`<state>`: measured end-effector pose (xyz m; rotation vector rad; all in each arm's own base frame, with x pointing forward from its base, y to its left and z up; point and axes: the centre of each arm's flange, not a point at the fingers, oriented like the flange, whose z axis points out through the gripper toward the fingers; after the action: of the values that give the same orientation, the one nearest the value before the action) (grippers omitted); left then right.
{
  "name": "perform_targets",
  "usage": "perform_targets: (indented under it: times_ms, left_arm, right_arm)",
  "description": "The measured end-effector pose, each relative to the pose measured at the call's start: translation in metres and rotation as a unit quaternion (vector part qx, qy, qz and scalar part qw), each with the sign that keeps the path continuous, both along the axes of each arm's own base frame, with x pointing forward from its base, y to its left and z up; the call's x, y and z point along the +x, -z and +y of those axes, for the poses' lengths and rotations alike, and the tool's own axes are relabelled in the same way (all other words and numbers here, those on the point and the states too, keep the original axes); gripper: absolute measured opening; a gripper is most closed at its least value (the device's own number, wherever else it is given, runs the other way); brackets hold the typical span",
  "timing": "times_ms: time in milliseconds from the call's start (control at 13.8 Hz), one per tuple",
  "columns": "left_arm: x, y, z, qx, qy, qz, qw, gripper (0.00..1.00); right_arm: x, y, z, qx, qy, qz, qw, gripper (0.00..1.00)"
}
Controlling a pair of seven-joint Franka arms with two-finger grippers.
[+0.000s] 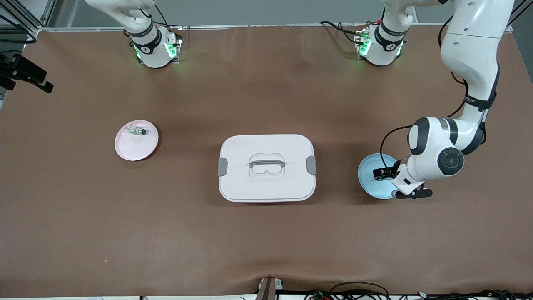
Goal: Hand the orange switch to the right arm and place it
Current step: 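Lower the left gripper and close it on the orange switch, then lift the orange switch off the blue plate with the left gripper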
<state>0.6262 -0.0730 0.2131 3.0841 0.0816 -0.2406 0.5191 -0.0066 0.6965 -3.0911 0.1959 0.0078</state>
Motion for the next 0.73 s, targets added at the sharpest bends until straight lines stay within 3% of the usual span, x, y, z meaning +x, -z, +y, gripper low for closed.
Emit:
perform_targets:
  times_ms: [727]
  left_arm:
    - [-0.002,0.033,0.000,-0.002,-0.002,0.003,1.000,1.00]
  right_arm:
    - [0.000,-0.002,0.004,0.001,-0.002,-0.003,1.000,1.00]
